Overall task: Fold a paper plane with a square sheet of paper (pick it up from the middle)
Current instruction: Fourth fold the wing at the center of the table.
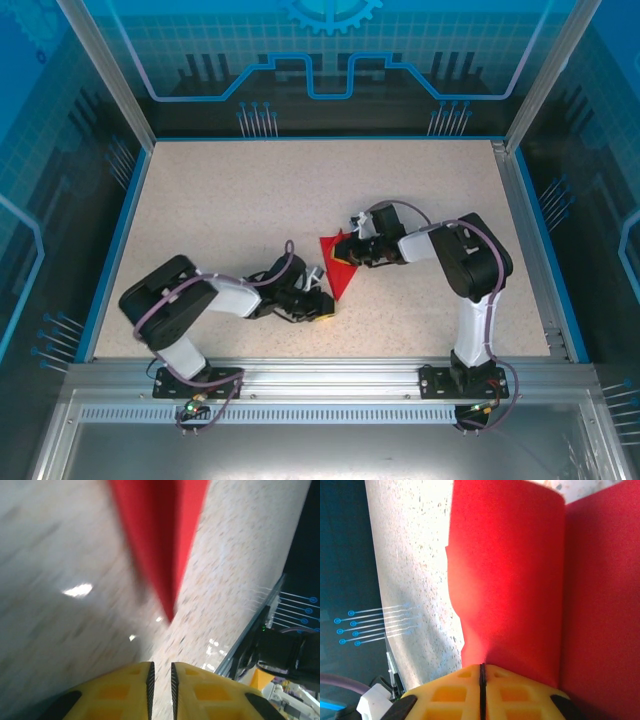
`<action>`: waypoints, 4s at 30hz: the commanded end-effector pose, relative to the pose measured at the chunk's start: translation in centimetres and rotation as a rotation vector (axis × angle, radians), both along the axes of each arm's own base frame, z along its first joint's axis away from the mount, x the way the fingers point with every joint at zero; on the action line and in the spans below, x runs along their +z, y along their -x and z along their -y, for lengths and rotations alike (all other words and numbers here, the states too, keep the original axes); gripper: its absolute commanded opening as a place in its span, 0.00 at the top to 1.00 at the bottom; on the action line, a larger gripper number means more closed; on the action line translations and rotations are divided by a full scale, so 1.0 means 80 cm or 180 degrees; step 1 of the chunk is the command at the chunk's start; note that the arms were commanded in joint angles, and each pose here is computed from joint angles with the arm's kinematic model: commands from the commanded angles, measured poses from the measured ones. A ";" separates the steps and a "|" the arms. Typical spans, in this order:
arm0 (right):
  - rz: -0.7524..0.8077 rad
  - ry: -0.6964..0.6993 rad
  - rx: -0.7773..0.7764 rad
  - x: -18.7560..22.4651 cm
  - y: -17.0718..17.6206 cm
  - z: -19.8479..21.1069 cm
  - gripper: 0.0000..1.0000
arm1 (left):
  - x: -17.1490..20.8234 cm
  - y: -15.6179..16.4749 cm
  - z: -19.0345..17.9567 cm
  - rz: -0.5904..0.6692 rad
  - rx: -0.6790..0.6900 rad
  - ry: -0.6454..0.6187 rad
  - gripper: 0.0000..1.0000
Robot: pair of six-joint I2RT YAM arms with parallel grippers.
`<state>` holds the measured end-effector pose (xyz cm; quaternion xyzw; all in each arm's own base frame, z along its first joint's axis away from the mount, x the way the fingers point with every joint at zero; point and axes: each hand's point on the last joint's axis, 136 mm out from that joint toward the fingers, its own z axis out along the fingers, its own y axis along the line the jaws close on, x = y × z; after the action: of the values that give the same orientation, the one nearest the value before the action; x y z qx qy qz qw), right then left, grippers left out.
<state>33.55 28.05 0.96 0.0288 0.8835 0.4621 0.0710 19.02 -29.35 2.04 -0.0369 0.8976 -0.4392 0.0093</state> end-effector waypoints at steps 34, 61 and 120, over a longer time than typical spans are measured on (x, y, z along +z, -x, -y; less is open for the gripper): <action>-0.1039 0.1215 -0.0844 -0.091 0.111 0.049 0.90 | 0.030 -0.099 0.003 0.0166 0.0823 -0.0099 0.81; -0.0484 0.1042 -0.0523 -0.044 0.076 0.035 0.86 | -0.063 -0.045 -0.040 -0.0340 0.0804 -0.0987 1.00; 0.0172 0.0524 0.0023 0.037 0.003 0.023 0.97 | -0.101 -0.016 -0.078 -0.0320 0.0526 -0.1680 1.00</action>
<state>34.73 25.41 5.85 0.0059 0.9122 0.3890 0.1287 26.23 -29.09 1.01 -0.1119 0.9277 -0.3406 0.1043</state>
